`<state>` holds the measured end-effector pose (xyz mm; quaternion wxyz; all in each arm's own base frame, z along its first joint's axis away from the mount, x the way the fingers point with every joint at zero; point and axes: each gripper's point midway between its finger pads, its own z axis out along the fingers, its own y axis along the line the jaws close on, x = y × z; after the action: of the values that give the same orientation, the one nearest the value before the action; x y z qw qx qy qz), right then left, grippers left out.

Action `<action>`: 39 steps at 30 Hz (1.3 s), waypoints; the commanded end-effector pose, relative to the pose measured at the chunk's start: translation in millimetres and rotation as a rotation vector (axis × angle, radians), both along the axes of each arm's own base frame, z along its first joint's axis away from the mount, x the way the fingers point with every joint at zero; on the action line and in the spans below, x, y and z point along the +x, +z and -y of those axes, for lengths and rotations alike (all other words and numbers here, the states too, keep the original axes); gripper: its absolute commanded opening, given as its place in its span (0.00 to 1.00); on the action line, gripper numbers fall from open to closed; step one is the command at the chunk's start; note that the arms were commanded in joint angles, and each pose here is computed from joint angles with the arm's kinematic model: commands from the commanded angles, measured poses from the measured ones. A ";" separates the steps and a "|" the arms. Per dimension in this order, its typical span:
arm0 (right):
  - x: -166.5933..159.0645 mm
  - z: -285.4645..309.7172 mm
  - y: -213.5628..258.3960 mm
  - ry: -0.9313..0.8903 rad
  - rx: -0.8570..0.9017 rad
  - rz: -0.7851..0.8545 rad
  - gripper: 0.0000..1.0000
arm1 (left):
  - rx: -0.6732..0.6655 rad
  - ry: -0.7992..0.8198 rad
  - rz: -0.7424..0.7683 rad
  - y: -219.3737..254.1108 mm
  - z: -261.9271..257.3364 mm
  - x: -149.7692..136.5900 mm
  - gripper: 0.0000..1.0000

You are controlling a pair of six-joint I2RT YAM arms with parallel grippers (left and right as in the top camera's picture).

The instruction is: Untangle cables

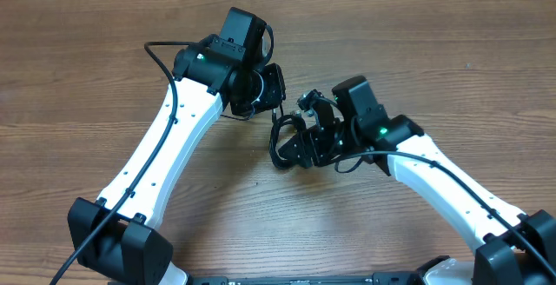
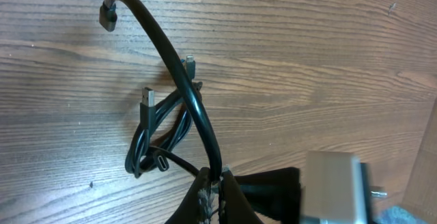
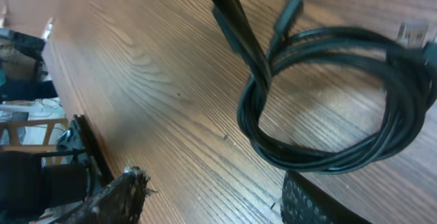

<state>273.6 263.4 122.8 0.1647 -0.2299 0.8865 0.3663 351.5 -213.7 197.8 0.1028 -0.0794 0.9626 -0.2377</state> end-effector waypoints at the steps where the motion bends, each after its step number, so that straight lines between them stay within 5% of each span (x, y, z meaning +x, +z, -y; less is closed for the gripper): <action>1: 1.3 3.5 -23.6 -0.132 -0.045 -0.038 0.63 | 0.003 0.014 -0.005 -2.1 -0.1 2.2 0.04; 9: 21.2 -15.3 -30.6 -0.261 -0.072 0.154 0.62 | -0.020 0.005 -0.016 -0.8 2.8 0.3 0.04; 15: 30.1 -23.9 -55.3 -0.261 -0.080 0.146 0.56 | -0.025 0.006 -0.019 -0.6 2.0 0.5 0.04; 23: 41.0 -28.3 -58.3 -0.311 -0.051 0.147 0.20 | -0.039 -0.001 -0.029 0.1 4.3 -1.7 0.04; 39: 44.5 -36.1 -87.3 -0.349 -0.031 0.066 0.17 | -0.044 -0.004 -0.034 0.3 5.2 -2.8 0.04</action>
<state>317.7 297.5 34.9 0.2503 -0.0908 0.9144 0.3048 347.9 -216.7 198.6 0.0924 -0.0786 0.9613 -0.2475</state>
